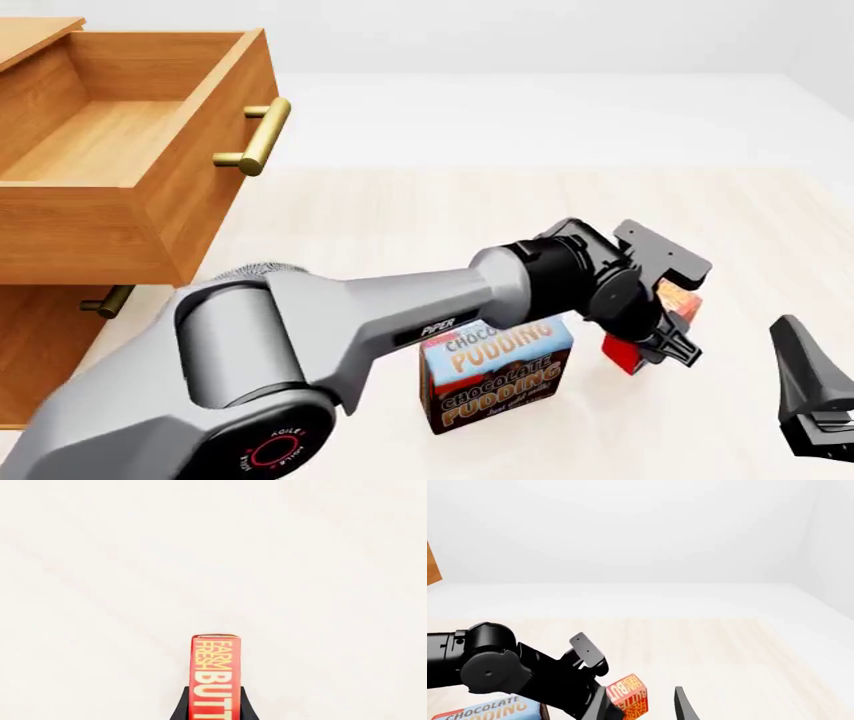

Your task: Put the butter at the back in the top drawer of the cabinet and close it.

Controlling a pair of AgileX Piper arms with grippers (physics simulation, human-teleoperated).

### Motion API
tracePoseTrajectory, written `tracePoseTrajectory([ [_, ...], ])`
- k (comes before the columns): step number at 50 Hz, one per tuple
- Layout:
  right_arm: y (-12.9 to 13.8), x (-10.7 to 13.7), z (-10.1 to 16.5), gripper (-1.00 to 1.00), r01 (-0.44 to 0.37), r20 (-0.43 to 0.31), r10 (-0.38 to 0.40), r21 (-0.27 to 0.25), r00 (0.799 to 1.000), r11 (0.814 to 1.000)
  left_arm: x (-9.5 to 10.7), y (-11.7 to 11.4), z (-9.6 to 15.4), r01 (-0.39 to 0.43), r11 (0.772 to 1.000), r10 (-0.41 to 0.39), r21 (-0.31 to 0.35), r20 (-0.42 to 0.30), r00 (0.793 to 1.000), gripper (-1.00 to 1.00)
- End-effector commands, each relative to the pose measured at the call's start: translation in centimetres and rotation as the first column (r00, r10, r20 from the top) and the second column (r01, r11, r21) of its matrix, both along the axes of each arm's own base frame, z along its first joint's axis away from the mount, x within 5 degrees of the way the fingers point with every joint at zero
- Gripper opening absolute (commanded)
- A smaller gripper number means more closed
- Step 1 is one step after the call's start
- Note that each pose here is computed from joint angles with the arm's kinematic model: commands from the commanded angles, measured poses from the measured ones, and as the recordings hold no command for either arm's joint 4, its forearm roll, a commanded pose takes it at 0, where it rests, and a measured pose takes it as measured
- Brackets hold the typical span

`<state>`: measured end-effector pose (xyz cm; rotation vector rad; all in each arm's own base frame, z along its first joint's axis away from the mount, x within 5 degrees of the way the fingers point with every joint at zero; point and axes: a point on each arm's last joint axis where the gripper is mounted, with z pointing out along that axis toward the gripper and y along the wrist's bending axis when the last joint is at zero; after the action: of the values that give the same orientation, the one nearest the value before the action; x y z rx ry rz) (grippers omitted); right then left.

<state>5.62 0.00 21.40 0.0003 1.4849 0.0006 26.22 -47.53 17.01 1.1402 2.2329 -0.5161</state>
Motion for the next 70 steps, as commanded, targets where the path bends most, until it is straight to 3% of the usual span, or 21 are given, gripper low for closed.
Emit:
tracePoseTrajectory([
  [1,0.0,0.0,0.0,1.0,0.0,0.0,0.0,0.0,1.0,1.0,-1.9,-0.9,4.3,0.026,0.994,-0.022,-0.103,0.038,0.999,-1.0],
  [12,0.0,0.0,0.0,1.0,0.0,0.0,0.0,0.0,1.0,1.0,-1.6,-0.8,5.6,0.037,0.994,-0.031,-0.102,0.056,0.998,-1.0],
  [38,0.0,0.0,0.0,1.0,0.0,0.0,0.0,0.0,1.0,1.0,-0.3,2.4,11.9,0.044,0.99,-0.025,-0.134,0.138,0.99,-1.0],
  [51,0.0,0.0,0.0,1.0,0.0,0.0,0.0,0.0,1.0,1.0,-0.1,4.9,15.2,0.042,0.988,-0.015,-0.149,0.179,0.984,-1.0],
  [70,0.0,0.0,0.0,1.0,0.0,0.0,0.0,0.0,1.0,1.0,0.3,10.7,21.9,0.006,0.979,0.047,-0.204,0.255,0.966,-1.0],
])
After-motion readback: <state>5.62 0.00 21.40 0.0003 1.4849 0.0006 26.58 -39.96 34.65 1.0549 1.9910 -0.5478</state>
